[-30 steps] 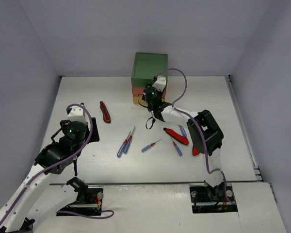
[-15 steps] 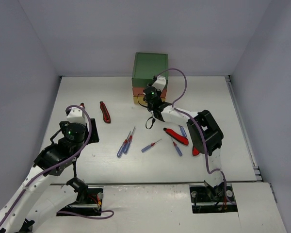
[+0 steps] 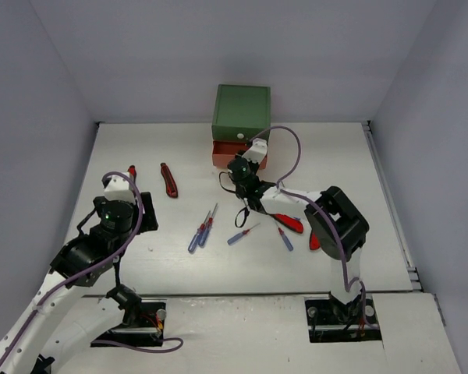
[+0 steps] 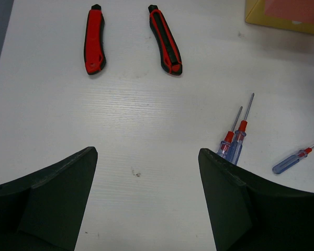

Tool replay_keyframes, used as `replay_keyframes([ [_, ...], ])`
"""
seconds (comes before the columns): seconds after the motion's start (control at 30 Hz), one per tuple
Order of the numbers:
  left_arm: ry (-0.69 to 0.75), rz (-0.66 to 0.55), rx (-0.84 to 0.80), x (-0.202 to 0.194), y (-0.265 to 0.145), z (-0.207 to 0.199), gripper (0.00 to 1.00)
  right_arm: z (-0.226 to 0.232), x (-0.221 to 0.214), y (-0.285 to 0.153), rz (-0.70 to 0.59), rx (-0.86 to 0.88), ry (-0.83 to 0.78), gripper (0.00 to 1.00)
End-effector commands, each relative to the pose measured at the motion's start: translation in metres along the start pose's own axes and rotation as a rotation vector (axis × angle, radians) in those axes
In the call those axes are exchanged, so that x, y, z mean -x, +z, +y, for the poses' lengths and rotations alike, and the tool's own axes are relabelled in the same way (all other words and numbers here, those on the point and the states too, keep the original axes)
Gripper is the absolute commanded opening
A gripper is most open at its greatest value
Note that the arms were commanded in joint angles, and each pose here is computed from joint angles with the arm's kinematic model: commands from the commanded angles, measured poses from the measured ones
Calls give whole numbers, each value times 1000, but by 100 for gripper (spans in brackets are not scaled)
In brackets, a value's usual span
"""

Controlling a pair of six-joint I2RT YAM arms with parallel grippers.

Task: Sort the tools into containers

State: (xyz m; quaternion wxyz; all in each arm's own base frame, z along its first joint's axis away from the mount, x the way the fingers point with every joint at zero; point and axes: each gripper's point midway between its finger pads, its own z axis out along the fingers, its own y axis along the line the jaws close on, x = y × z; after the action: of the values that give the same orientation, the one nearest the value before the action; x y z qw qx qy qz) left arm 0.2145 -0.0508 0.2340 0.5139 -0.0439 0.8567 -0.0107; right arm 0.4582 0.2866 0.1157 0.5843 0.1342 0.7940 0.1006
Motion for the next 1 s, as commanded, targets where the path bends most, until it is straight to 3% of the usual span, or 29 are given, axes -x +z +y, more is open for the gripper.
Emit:
replay_keyframes([
  [0.0, -27, -34, -16, 13, -1, -5, 75, -3, 11, -36, -25, -5, 46, 5],
  [0.23, -26, -24, -29, 12, 0, -8, 75, -12, -4, -68, -2, 10, 50, 7],
  [0.5, -26, -18, -34, 11, 1, -9, 75, -7, -14, -90, 17, 40, 54, 18],
  [0.57, -27, -21, -36, 13, 1, -10, 75, -2, -16, -94, 21, 54, 47, 28],
  [0.7, -25, -23, -41, 14, -1, -10, 75, 5, -9, -104, 19, 79, 18, 60],
  [0.97, -19, -24, -50, 18, -2, -13, 75, -12, 39, -132, -36, 47, -45, 76],
])
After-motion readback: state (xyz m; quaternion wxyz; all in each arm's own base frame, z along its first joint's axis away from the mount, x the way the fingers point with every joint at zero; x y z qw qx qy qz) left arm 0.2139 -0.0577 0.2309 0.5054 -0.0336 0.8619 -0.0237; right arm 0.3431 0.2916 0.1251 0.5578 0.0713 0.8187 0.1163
